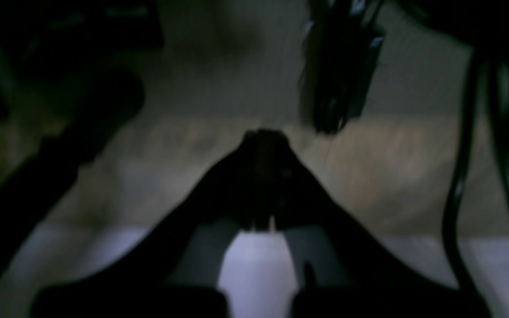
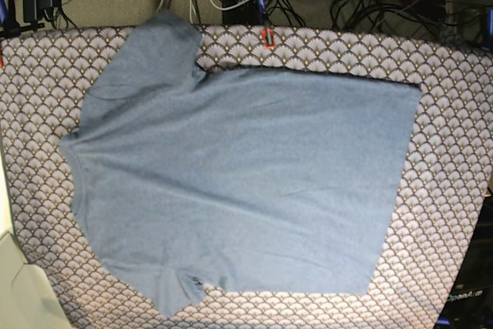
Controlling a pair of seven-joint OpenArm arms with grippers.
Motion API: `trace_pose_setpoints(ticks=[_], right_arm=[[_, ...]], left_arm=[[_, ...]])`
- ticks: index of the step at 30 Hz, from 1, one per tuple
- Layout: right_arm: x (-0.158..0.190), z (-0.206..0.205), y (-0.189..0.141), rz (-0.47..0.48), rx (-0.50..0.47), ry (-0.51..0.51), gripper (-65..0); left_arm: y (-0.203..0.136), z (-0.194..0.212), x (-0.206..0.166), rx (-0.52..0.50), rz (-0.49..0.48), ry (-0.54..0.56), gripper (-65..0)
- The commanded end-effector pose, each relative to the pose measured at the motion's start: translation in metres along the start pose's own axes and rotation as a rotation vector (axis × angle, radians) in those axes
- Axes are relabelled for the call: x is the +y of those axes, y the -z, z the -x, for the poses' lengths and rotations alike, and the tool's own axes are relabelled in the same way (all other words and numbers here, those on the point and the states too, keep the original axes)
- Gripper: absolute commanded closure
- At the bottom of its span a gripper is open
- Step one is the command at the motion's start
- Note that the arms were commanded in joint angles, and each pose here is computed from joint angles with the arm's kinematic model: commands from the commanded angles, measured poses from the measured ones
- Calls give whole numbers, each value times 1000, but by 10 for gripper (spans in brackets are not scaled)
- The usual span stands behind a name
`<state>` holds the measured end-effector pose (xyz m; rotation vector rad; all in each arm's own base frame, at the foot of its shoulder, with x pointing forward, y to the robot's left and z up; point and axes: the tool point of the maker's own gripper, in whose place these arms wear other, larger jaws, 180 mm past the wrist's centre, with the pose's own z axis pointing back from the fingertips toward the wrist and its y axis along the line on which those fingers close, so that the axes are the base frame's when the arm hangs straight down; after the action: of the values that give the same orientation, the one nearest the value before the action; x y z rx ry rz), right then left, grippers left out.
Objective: Fold the T-shirt properly
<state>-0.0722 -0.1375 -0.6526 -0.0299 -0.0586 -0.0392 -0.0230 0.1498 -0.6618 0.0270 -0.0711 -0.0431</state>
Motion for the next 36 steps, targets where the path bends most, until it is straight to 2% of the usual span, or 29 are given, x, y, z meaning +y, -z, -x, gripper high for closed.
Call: trace_pose_setpoints(ticks=[1, 5, 10, 18, 28, 36], right_arm=[[-2, 3, -2, -3, -10, -4, 0], [-15, 6, -8, 16, -37, -16, 0], [-19, 6, -19, 21, -86, -23, 0], [-29, -18, -62, 36, -259, -45, 0], [-47, -63, -148, 55, -492, -121, 0], [-77, -116, -236, 154, -707, -134, 0]], left_arm=[[-2, 1, 1, -20, -2, 5, -3], [-12, -5, 14, -108, -17, 21, -3], [-32, -21, 9, -223, -5, 27, -3], [-86, -53, 9, -427, 6, 53, -3], [-168, -92, 5, -648, 28, 95, -4], [-238, -120, -9, -810, 60, 93, -5]])
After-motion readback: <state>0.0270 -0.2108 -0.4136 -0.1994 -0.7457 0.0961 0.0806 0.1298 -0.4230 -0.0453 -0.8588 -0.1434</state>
